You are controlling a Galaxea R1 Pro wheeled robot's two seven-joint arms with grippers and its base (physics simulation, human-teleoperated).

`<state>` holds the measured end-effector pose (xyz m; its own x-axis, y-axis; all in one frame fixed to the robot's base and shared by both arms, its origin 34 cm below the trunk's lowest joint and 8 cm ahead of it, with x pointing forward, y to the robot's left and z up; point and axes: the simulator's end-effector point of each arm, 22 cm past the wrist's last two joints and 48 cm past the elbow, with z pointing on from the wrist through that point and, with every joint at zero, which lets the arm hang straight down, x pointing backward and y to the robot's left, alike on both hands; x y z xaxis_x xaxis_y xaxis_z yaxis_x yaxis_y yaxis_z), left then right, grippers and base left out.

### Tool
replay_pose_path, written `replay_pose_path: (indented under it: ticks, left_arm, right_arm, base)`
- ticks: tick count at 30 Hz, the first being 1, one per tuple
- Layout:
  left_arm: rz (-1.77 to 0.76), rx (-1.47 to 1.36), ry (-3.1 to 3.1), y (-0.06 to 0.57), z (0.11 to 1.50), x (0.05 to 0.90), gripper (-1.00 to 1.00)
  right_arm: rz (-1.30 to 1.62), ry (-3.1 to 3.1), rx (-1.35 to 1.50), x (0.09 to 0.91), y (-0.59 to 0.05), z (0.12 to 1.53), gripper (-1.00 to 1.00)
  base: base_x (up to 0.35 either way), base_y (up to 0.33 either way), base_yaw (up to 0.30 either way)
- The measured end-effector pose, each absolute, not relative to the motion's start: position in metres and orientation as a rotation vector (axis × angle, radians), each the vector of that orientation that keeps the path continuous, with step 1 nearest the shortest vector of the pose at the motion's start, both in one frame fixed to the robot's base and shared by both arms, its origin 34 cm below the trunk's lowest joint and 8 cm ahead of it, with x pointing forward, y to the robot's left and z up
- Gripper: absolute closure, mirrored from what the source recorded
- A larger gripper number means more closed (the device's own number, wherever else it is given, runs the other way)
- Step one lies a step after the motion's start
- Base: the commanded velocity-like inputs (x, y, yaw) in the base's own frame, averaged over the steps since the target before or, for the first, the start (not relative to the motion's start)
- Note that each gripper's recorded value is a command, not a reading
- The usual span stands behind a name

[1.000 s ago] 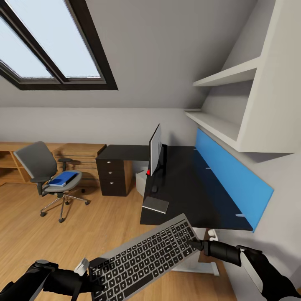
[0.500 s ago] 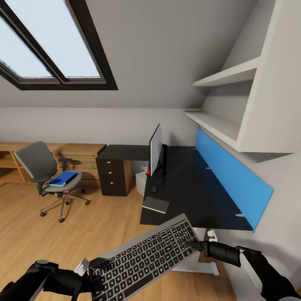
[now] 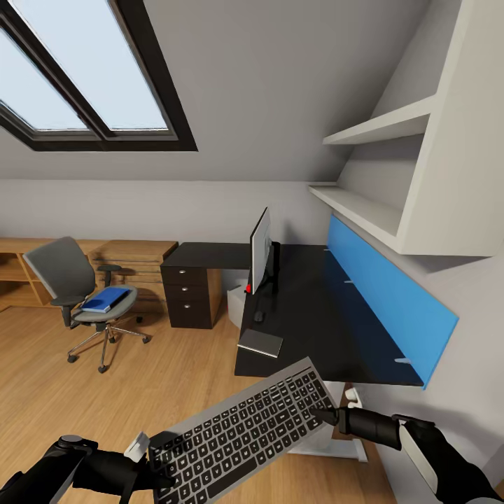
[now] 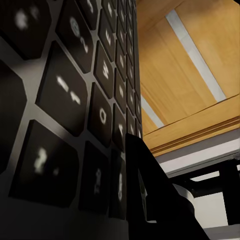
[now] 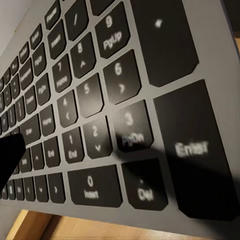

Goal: In the bedroom, organize the workspace by keeping the computer under the desk, ensuring the monitor is on the desk, placing the keyboard on the desk next to the monitor, placing the mouse on the desk next to the keyboard, moving the folder from the swivel chair onto the desk next to the mouse, stacking the notebook on top of the folder with the pen on top of the notebook, and positioning the swivel chair next to the desk.

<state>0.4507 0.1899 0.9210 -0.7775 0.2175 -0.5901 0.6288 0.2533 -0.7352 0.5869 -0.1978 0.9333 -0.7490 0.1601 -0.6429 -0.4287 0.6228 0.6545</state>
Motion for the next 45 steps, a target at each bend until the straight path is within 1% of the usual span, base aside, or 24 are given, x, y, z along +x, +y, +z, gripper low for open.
replay_pose_path:
  ticks: [23,31,45]
  left_arm:
    - [-1.534,0.776,2.163,0.190,0.921,0.450,1.00]
    - [-1.564,0.892,2.206,0.179,0.907,0.426,1.00]
    - [-1.574,0.923,2.218,0.177,0.904,0.420,1.00]
  right_arm:
    - [1.110,2.153,-0.197,0.589,-0.200,0.935,-1.00]
    - [1.109,2.150,-0.192,0.590,-0.201,0.936,-1.00]
    - [1.111,2.149,-0.192,0.589,-0.201,0.937,-1.00]
  base:
    - [0.000,0.000,0.000]
    - [0.000,0.000,0.000]
    - [0.000,0.000,0.000]
